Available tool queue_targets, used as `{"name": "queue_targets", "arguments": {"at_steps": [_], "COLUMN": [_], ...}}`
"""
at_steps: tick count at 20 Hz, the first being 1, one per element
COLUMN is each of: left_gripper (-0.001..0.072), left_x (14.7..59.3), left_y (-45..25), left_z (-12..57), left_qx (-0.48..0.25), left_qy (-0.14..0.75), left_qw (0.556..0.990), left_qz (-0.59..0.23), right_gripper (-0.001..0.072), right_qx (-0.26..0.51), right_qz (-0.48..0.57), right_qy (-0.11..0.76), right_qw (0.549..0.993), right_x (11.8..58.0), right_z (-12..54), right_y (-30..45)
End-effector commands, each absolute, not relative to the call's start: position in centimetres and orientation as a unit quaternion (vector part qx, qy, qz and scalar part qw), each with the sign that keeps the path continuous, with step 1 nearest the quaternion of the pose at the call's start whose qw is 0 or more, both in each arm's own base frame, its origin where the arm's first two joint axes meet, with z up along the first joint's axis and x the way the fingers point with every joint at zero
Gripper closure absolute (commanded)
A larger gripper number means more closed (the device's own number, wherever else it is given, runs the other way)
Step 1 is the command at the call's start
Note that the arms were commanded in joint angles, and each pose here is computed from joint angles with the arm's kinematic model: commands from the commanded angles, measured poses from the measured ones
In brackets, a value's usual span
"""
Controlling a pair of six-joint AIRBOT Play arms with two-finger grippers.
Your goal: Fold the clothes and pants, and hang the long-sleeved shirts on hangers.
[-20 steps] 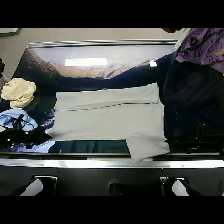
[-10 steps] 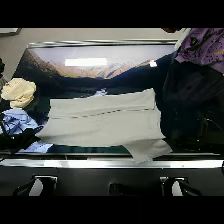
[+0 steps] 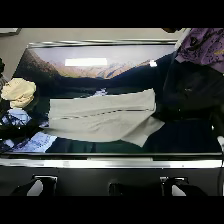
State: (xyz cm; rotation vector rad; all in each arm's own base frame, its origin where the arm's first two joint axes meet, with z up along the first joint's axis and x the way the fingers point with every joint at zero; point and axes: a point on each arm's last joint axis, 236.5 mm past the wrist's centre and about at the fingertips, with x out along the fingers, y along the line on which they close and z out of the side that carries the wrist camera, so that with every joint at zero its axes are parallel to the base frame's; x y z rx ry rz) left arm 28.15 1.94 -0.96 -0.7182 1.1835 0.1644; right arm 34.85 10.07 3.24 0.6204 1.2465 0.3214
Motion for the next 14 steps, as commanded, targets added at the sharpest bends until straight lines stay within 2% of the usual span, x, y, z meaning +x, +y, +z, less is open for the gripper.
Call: {"name": "queue_targets", "arguments": {"at_steps": [1, 6, 14], "left_gripper": [0.0692, 0.0692, 0.0692], "left_x": [32.1, 36.8, 43.3], "left_y": [3.6, 5.8, 5.5], "left_z": [-1.3, -3.0, -5.6], "left_qx": [-0.34, -0.345, -0.313], "left_qy": [0.521, 0.524, 0.55], "left_qw": [0.777, 0.772, 0.771], "left_qz": [0.09, 0.102, 0.074], "right_gripper": [0.0678, 0.0678, 0.0678], "right_qx": [0.26, 0.243, 0.257], "right_qz": [0.15, 0.113, 0.089], "right_qy": [0.565, 0.556, 0.525], "right_qw": [0.768, 0.787, 0.806], "right_x": [41.7, 48.5, 53.3], "right_z": [2.3, 1.6, 0.0], "right_y": [10.2, 7.9, 6.9]}}
